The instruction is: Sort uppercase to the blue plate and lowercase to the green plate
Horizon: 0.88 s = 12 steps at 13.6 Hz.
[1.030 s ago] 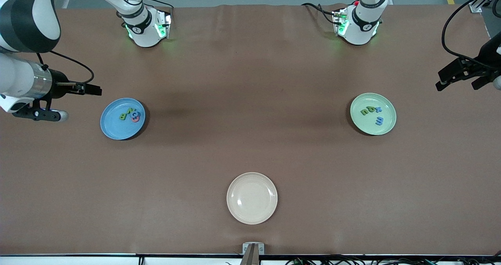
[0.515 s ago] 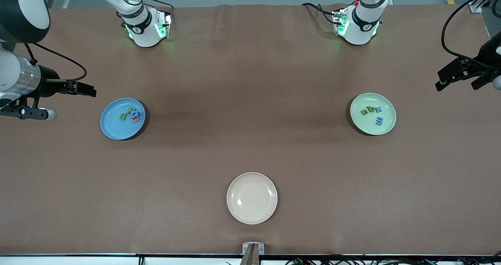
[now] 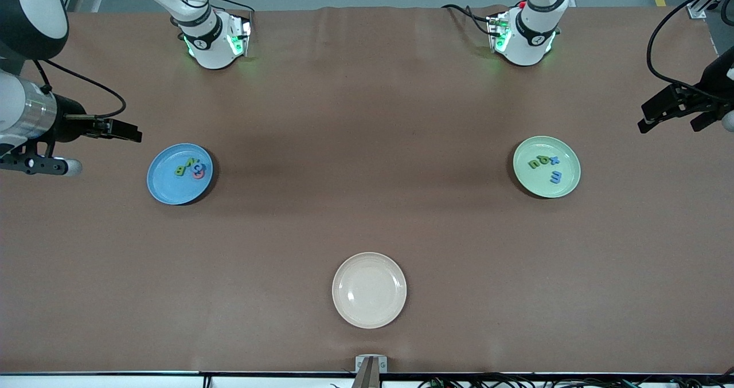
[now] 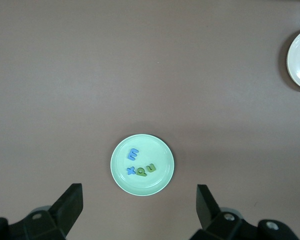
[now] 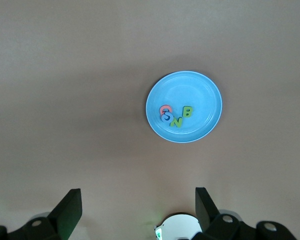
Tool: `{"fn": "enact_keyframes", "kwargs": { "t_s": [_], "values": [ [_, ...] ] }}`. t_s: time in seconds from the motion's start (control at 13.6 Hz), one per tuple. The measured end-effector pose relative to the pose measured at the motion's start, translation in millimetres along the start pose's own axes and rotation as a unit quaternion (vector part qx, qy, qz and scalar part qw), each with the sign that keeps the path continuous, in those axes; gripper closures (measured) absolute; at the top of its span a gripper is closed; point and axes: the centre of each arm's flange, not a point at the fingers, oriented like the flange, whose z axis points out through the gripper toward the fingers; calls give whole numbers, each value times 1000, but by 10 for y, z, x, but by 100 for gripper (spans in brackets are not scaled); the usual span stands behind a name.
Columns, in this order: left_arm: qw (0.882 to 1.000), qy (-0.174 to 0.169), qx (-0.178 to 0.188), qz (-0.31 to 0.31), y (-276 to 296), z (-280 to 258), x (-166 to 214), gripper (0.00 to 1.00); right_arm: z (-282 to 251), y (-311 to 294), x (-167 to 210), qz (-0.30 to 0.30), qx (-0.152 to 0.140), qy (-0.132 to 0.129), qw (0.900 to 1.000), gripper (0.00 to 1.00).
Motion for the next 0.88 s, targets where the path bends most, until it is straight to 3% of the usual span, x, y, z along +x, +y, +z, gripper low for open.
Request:
{"fn": "enact_keyframes", "kwargs": {
  "t_s": [0.22,0.88],
  "values": [
    [1000,0,0,0,0,0,0,0,-26,-3,40,0,2,14,1000,0],
    [1000,0,0,0,0,0,0,0,-21,1,89,1,-1,24,1000,0]
  ]
}}
